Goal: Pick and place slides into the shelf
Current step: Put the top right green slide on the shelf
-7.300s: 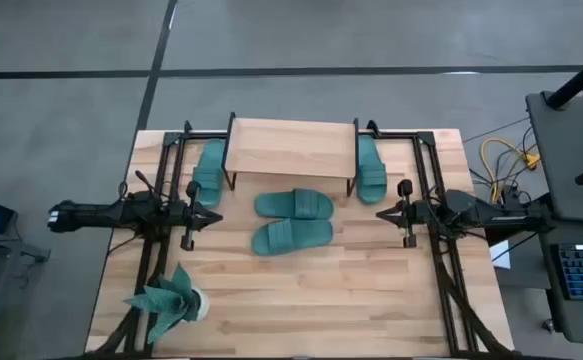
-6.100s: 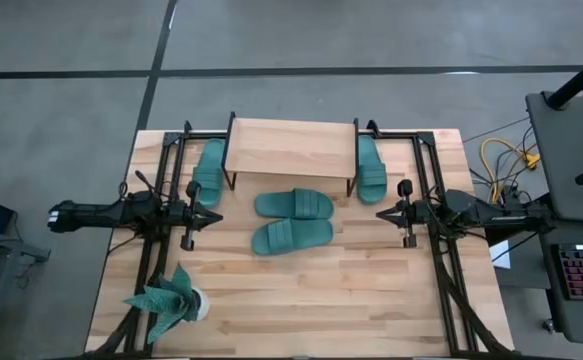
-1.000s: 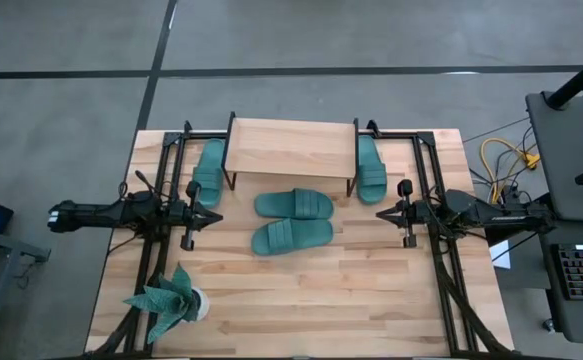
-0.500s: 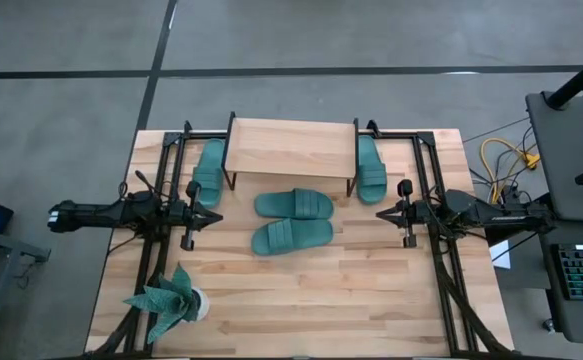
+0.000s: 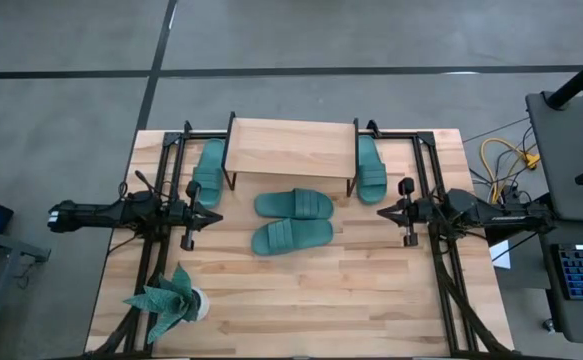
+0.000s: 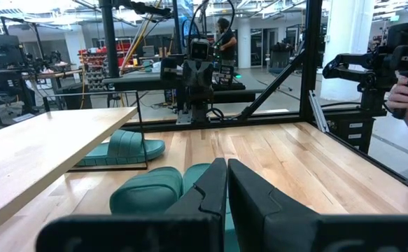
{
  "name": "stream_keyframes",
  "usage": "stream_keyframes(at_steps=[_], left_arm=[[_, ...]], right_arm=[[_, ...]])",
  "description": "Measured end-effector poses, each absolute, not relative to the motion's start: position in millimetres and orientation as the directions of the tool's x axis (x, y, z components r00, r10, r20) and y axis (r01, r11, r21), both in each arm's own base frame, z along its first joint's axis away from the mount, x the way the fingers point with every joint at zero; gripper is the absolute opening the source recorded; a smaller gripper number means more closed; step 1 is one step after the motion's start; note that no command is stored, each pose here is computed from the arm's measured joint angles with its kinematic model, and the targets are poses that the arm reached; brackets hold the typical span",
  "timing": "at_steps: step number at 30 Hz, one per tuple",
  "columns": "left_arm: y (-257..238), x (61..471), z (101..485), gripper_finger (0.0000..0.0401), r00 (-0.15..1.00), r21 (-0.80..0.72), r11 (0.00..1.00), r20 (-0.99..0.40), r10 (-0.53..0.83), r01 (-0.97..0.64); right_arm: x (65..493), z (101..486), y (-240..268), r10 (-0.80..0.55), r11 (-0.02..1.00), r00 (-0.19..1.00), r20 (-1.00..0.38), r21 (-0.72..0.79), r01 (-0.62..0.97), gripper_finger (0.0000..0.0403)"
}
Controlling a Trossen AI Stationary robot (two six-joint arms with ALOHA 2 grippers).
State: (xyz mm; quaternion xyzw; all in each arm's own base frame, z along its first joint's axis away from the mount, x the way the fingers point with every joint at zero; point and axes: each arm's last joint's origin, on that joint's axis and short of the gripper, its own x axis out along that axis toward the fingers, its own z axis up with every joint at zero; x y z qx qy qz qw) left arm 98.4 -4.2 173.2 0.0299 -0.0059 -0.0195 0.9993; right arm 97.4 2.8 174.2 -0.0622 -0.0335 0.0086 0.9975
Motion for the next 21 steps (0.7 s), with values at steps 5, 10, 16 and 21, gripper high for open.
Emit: stream_keyframes(at_steps=[5, 10, 16, 21], left_arm=[[-4.2, 98.4, 174.0, 0.0000, 0.999, 0.060, 0.997, 0.019, -0.040, 0.038], [-3.1, 98.2, 177.7, 0.0000, 0.998, 0.057, 0.998, 0.057, -0.002, -0.001], [-1.9, 98.4, 184.5, 0.0000, 0.991, 0.128, 0.990, 0.124, 0.039, -0.055], [-0.2, 96.6, 192.7, 0.0000, 0.974, 0.107, 0.987, 0.207, 0.095, -0.119]], right_arm=[[97.0, 179.0, 2.8, 0.021, 0.995, 0.993, 0.115, -0.103, -0.009, 0.0009], [96.2, 184.3, 2.8, 0.020, 0.988, 0.986, 0.165, -0.153, 0.005, 0.0009], [95.4, 188.5, 2.4, 0.007, 0.980, 0.978, 0.209, -0.194, 0.034, 0.0009], [93.9, 194.7, 2.2, 0.003, 0.967, 0.962, 0.273, -0.246, 0.066, 0.0009]])
